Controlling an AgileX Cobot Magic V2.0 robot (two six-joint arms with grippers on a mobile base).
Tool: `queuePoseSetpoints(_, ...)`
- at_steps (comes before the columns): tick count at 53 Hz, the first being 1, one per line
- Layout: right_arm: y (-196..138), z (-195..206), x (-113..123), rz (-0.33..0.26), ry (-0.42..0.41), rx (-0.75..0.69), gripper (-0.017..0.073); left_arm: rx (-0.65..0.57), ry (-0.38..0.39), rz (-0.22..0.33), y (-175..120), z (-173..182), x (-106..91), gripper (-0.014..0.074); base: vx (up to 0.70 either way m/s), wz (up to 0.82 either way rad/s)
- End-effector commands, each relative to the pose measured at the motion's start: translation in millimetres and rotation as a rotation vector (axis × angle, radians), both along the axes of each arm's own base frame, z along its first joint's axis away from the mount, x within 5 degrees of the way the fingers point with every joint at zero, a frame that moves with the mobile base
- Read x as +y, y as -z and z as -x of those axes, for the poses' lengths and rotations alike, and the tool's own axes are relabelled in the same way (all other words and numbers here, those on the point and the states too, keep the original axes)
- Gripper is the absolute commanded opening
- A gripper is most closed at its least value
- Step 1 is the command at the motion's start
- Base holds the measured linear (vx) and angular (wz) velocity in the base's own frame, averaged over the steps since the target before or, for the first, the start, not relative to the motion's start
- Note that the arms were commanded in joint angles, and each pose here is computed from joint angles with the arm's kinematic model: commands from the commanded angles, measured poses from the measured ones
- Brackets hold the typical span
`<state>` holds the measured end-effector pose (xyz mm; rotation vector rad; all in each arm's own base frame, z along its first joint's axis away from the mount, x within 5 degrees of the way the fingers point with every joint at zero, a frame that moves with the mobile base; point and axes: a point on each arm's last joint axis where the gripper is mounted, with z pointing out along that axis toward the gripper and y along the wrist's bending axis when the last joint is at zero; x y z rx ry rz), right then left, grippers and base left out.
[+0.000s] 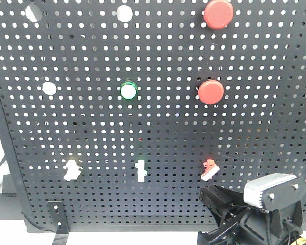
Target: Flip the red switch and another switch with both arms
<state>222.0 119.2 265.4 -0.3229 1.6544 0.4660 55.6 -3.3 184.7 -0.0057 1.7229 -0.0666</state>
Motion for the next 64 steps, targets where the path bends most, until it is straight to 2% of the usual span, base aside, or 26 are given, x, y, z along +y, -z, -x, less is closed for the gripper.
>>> queuePoseSetpoints(1,-19,3,-5,-0.048,0.026,-0.122,-0.0006,-0.065,-0.011,0.009,-1,-1,0.8,0.0003,0.00,0.00)
queuePoseSetpoints(4,-18,9,-11,-0.058,0.057,-0.116,-0.0006,-0.065,-0.011,0.009,-1,-1,0.8,0.0003,0.00,0.00)
queuePoseSetpoints(10,-15,33,-34,-0.147,0.158,-0.098,-0.0006,-0.065,-0.011,0.009,-1,-1,0.8,0.0003,0.00,0.00)
queuePoseSetpoints(13,-16,47,-45,-0.160,0.194,-0.122,-0.0006,-0.065,-0.011,0.009,-1,-1,0.8,0.0003,0.00,0.00)
queuePoseSetpoints(16,-19,63,-56,-0.134,0.217,-0.184,-0.0006,-0.065,-0.011,0.009,-1,-1,0.8,0.0003,0.00,0.00)
queuePoseSetpoints(21,-26,91,-73,0.004,0.253,-0.356,-0.0006,-0.065,-0.011,0.009,-1,-1,0.8,0.0003,0.00,0.00)
queuePoseSetpoints(26,-28,113,-90,0.073,0.330,-0.453,-0.0006,-0.065,-0.011,0.009,-1,-1,0.8,0.0003,0.00,0.00)
queuePoseSetpoints(31,-21,130,-106,0.037,0.409,-0.471,-0.0006,-0.065,-0.011,0.009,-1,-1,0.8,0.0003,0.00,0.00)
queuePoseSetpoints(35,-19,141,-116,-0.028,0.453,-0.487,-0.0006,-0.065,-0.011,0.009,-1,-1,0.8,0.0003,0.00,0.00)
queuePoseSetpoints(40,-24,151,-124,-0.090,0.482,-0.543,-0.0006,-0.065,-0.011,0.009,-1,-1,0.8,0.0003,0.00,0.00)
queuePoseSetpoints(43,-27,156,-126,-0.102,0.490,-0.590,-0.0006,-0.065,-0.011,0.009,-1,-1,0.8,0.0003,0.00,0.00)
queuePoseSetpoints(46,-30,161,-127,-0.083,0.486,-0.642,-0.0006,-0.065,-0.011,0.009,-1,-1,0.8,0.0003,0.00,0.00)
queuePoseSetpoints(54,-35,169,-122,0.017,0.466,-0.755,-0.0006,-0.065,-0.011,0.009,-1,-1,0.8,0.0003,0.00,0.00)
queuePoseSetpoints(58,-32,168,-123,0.003,0.504,-0.697,-0.0004,-0.065,-0.011,0.009,-1,-1,0.8,0.0003,0.00,0.00)
queuePoseSetpoints(64,-20,169,-124,0.047,0.568,-0.563,-0.0005,-0.065,-0.011,0.009,-1,-1,0.8,0.0003,0.00,0.00)
